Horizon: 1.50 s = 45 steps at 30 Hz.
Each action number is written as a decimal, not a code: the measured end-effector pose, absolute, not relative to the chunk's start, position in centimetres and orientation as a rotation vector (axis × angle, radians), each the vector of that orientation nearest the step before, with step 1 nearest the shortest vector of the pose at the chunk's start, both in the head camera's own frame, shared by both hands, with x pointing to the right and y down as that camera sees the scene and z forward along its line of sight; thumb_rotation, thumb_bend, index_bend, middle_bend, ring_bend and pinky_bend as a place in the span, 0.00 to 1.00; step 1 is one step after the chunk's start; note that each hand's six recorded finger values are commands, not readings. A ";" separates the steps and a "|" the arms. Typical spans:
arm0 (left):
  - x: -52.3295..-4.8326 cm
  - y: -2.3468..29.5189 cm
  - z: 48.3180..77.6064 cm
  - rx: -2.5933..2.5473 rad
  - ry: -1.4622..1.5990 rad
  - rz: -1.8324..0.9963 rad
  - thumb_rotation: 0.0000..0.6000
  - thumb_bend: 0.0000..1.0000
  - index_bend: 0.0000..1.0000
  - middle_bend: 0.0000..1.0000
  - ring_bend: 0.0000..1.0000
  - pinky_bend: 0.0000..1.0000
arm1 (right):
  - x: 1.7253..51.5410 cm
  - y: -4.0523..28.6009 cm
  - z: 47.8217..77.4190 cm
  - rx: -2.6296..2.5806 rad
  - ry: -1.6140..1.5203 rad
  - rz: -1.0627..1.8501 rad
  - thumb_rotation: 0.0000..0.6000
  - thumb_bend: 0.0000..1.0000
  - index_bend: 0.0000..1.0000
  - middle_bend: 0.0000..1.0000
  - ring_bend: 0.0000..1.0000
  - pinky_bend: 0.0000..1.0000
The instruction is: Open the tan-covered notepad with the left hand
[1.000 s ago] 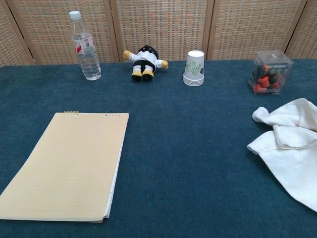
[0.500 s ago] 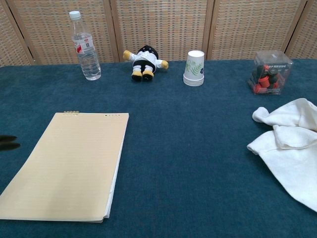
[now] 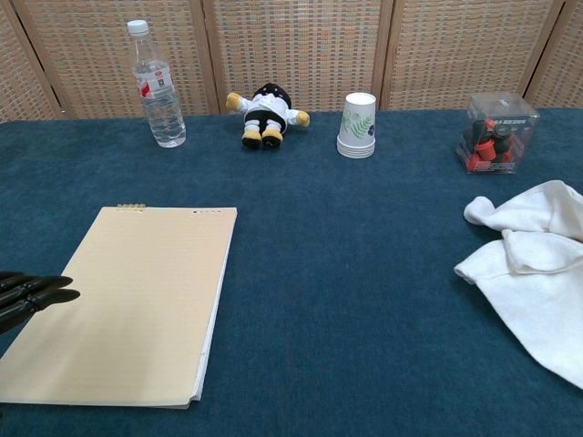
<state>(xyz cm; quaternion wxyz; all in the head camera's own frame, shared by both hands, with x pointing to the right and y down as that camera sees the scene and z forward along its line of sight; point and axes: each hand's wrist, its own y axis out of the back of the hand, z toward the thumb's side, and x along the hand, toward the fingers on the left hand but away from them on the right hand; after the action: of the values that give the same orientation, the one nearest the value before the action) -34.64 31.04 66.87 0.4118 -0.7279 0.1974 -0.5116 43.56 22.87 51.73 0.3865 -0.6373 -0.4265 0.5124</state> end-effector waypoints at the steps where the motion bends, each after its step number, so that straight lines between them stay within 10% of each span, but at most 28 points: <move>1: -34.7 31.0 66.9 -1.831 0.497 -1.289 1.00 0.27 0.00 0.00 0.00 0.00 | 43.6 22.9 51.7 -1.622 -1.086 1.304 1.00 0.00 0.00 0.00 0.00 0.00; 45: -35.8 29.3 68.0 -1.824 0.540 -1.364 1.00 0.35 0.00 0.00 0.00 0.00 | 43.3 23.0 52.3 -1.627 -1.064 1.315 1.00 0.00 0.00 0.00 0.00 0.00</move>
<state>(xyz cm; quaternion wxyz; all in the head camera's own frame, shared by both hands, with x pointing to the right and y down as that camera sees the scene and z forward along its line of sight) -35.84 29.35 68.00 0.3897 -0.7176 0.2126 -0.5367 43.30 23.04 52.27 0.3869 -0.6393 -0.4181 0.5165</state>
